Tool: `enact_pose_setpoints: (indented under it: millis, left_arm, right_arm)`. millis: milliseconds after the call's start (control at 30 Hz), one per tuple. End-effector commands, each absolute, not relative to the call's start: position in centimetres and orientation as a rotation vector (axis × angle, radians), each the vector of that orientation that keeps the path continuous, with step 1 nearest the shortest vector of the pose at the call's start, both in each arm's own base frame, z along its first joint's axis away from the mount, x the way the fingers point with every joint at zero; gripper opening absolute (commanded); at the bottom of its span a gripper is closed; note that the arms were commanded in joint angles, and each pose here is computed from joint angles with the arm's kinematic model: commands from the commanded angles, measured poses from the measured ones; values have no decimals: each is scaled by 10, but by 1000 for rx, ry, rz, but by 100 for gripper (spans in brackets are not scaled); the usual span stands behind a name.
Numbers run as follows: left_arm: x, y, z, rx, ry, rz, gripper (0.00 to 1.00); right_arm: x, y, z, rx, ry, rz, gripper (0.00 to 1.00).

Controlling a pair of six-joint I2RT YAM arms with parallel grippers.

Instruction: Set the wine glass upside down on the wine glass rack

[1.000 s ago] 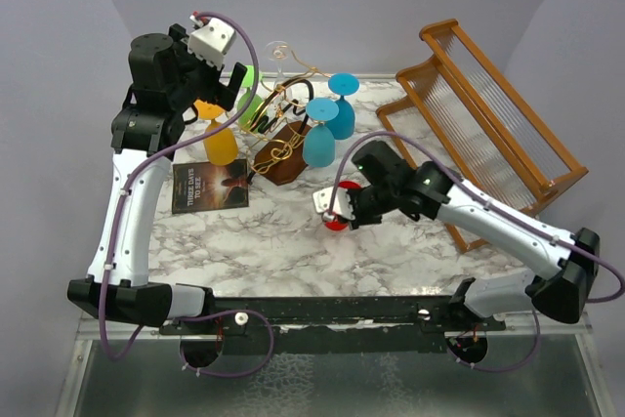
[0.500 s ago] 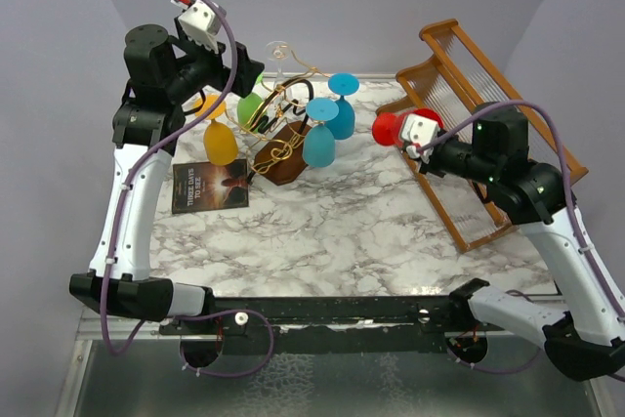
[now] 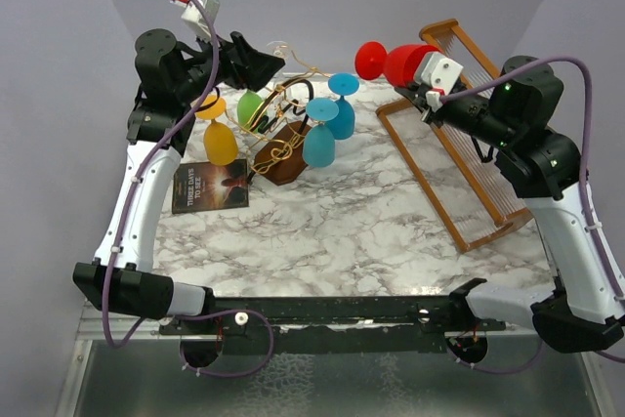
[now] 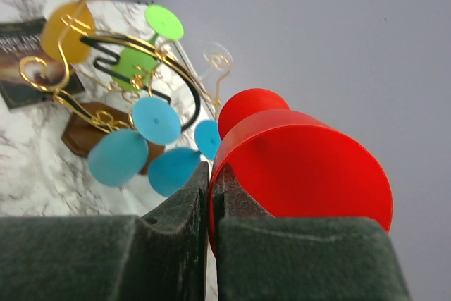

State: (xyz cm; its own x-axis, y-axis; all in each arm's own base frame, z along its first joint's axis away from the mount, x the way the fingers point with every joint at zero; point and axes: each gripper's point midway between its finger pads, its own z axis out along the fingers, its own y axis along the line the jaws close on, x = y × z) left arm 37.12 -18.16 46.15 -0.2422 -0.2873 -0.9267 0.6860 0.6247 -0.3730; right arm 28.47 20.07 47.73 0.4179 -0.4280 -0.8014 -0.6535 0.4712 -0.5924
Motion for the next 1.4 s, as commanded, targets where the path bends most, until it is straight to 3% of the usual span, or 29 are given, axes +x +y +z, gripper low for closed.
enact_pose_setpoints:
  millis: [0, 400, 500, 967, 1200, 1367]
  left_arm:
    - [354, -215, 471, 337, 1559, -1176, 82]
    - [356, -259, 444, 291, 1675, -1293, 82]
    - [359, -265, 436, 276, 1703, -1289, 77]
    - [367, -279, 427, 288, 1727, -1306, 31]
    - [370, -282, 427, 292, 1727, -1320, 22]
    - [368, -281, 427, 319, 1705, -1301, 0]
  right_arm:
    - [274, 225, 501, -1110, 1138, 383, 1]
    - [272, 247, 493, -1137, 1142, 545, 1]
    - [271, 249, 492, -1147, 1138, 555, 1]
    - [271, 247, 484, -1158, 1141, 537, 1]
    - [272, 246, 481, -1159, 1145, 525, 1]
    - [275, 242, 476, -1151, 1159, 498, 2]
